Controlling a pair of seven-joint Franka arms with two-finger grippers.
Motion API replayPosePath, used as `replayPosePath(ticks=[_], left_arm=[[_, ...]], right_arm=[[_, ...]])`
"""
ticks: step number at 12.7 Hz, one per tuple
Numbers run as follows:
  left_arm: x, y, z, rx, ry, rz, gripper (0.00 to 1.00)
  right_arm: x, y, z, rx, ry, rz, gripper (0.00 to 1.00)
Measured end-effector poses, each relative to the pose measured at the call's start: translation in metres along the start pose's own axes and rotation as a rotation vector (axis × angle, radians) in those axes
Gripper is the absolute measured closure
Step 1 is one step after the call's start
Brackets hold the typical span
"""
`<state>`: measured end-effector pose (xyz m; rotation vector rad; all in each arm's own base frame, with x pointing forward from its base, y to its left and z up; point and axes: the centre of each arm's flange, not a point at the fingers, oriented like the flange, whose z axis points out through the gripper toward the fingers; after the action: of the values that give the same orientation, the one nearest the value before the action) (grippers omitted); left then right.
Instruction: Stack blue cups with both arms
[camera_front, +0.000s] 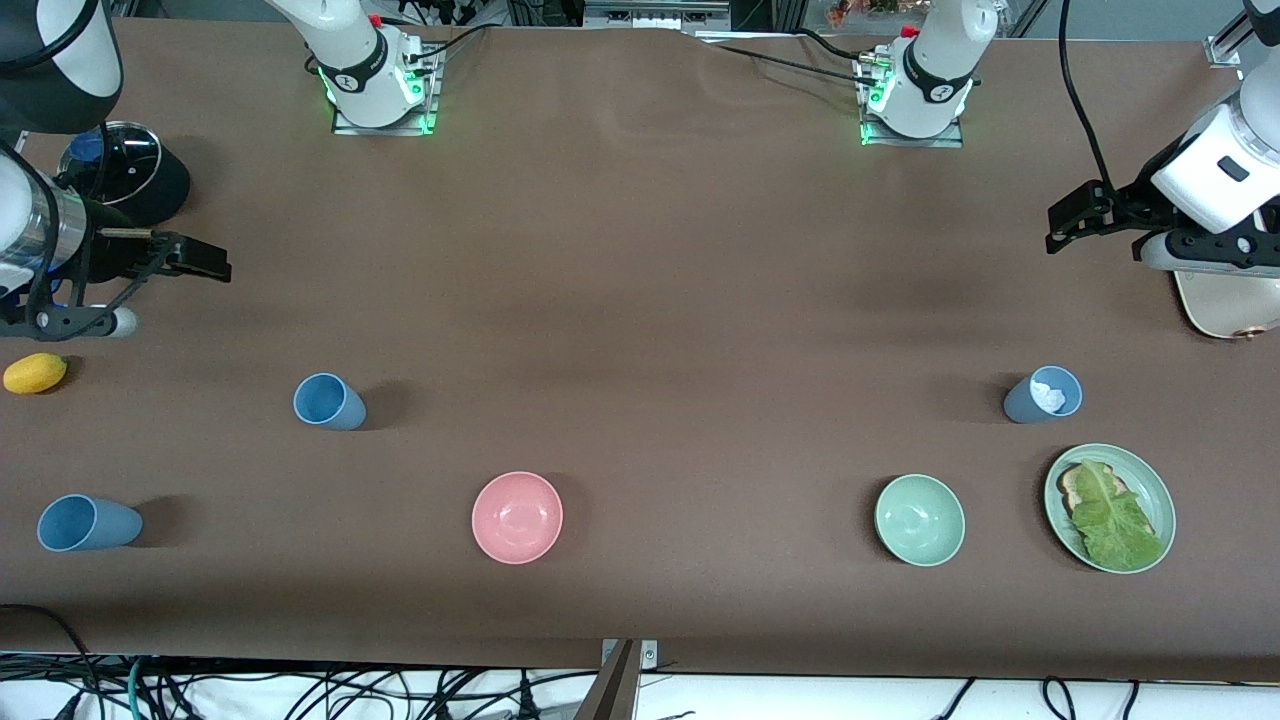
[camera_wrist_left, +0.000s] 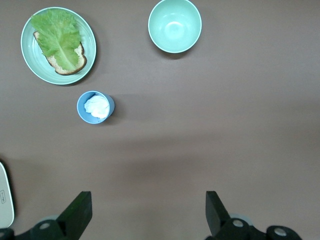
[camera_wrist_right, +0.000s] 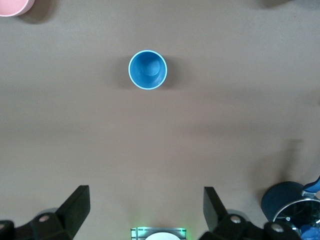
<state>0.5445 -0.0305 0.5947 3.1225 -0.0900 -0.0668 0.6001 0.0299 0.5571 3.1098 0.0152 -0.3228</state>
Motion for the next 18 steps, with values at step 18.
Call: replayPosePath(ticks=[18], left_arm=[[0.068,-0.066,0.152,0.082,-0.099,-0.003,0.0]], right_arm=[[0.0,0.0,0.0,0.0,-0.002,-0.001,0.0]])
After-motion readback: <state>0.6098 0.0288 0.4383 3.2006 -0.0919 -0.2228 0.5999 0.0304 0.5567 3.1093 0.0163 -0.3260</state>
